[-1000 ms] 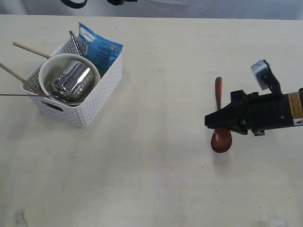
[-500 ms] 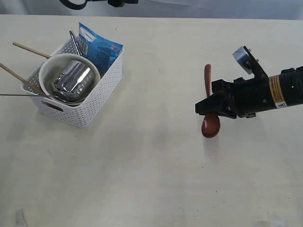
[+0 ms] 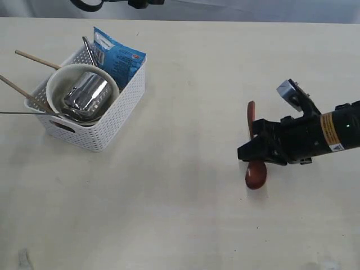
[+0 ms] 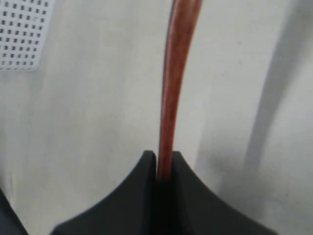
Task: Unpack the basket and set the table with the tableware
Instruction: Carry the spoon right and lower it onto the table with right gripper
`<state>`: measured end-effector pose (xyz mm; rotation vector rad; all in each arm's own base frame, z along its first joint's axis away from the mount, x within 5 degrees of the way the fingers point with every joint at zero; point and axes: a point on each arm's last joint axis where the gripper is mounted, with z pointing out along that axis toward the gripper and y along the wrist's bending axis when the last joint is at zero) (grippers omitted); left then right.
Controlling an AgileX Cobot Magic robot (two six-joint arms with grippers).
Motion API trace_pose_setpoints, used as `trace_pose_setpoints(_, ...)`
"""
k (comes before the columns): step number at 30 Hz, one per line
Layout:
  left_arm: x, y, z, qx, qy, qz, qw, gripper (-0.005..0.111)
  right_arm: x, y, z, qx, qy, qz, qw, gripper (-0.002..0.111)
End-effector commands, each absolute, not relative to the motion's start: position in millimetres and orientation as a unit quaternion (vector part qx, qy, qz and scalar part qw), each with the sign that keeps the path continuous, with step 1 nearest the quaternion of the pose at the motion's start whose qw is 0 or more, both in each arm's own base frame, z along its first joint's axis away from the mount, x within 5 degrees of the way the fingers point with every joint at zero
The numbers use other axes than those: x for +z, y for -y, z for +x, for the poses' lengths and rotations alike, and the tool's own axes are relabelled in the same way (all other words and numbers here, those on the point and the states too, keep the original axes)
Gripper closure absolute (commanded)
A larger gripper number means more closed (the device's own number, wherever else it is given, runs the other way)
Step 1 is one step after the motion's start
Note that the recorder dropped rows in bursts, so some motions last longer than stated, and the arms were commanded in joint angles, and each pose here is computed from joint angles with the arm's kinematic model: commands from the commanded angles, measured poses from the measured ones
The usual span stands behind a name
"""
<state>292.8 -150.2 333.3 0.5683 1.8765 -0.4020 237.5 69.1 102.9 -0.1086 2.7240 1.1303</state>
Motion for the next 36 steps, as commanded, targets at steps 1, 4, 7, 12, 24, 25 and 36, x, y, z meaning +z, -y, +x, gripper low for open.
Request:
trace_pose_setpoints(1,333,149,291,-0.166,-0.789,0.243,0.540,0.046,98,-67,231,0.361,-0.927,-0.037,0.093,0.109)
trace_pose_setpoints(4,333,149,291,-0.167,-0.789,0.244,0.539,0.046,97,-67,231,0.361,-0.927,-0.037,0.092,0.109)
trace_pose_setpoints(7,333,149,291,-0.168,-0.789,0.245,0.538,0.046,96,-67,231,0.360,-0.928,-0.035,0.089,0.109)
trace_pose_setpoints(12,333,149,291,-0.169,-0.789,0.246,0.537,0.046,89,-69,225,0.375,-0.924,-0.031,0.066,0.109)
trace_pose_setpoints(24,333,149,291,-0.169,-0.789,0.246,0.537,0.046,87,-69,225,0.378,-0.923,-0.037,0.062,0.089)
trace_pose_setpoints(25,333,149,291,-0.169,-0.789,0.246,0.537,0.046,87,-69,225,0.378,-0.923,-0.037,0.062,0.080)
trace_pose_setpoints(36,333,149,291,-0.169,-0.789,0.246,0.537,0.046,85,-66,227,0.355,-0.931,-0.034,0.071,0.059)
